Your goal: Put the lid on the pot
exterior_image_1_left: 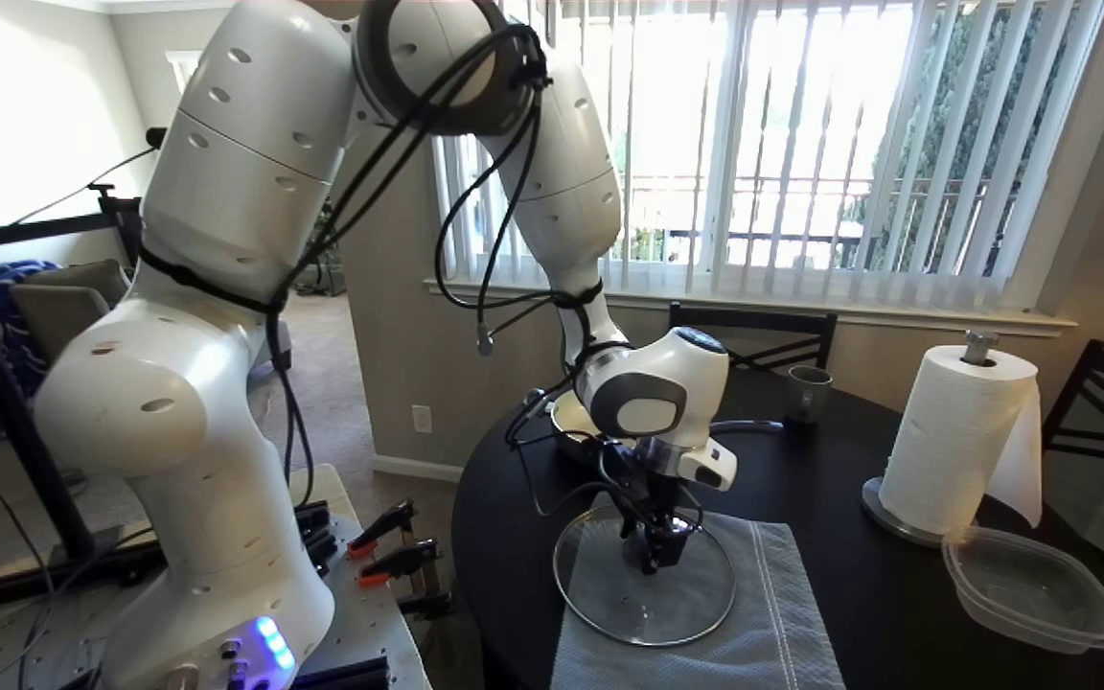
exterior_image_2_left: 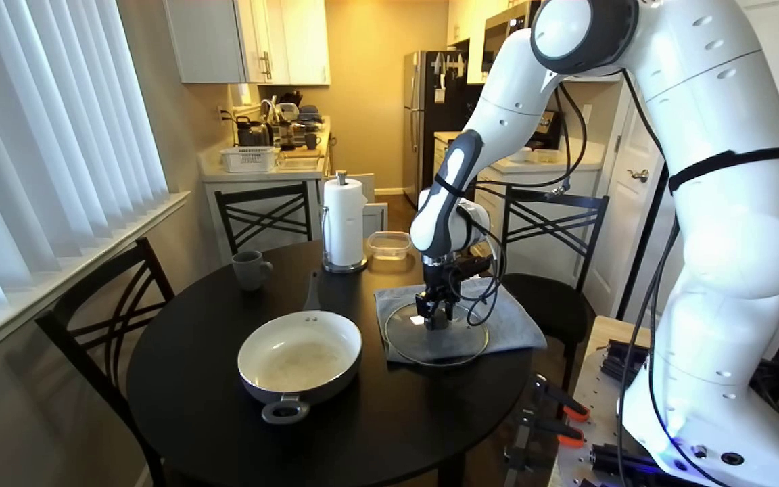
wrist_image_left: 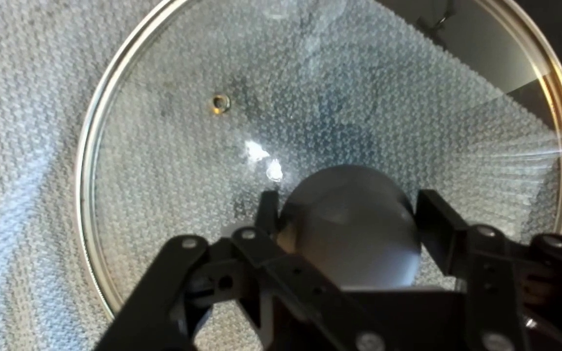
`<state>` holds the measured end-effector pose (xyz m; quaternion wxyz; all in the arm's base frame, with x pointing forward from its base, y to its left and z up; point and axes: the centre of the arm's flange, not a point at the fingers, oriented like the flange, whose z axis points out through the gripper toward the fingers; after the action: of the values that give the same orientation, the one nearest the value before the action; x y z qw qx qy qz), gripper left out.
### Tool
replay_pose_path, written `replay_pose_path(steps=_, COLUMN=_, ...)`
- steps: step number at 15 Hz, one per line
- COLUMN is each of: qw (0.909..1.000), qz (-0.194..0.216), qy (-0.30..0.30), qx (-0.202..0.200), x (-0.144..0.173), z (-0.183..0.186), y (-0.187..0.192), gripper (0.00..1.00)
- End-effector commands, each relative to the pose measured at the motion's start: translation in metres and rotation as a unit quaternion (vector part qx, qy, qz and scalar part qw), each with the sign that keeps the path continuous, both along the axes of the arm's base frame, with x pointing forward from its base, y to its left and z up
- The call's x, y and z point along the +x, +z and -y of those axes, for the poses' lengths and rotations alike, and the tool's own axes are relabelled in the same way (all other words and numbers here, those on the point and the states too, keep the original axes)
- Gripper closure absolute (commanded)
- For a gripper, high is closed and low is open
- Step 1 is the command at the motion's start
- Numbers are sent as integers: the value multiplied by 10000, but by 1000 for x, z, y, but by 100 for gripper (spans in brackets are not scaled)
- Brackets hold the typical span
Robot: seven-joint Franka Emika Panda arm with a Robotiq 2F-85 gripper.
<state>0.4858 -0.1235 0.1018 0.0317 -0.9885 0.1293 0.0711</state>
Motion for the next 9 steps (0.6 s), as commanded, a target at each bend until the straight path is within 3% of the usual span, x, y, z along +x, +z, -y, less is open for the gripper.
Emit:
replay_pose_path(steps=1, qw=9999, qz=-34, qy=72, qx=73, x=1, z=-9, y=-4, gripper=55)
replay_pose_path(steps=9, qw=10000, qz=15, qy=83, qx=39, x=-2, z=-13, y=3, gripper=65)
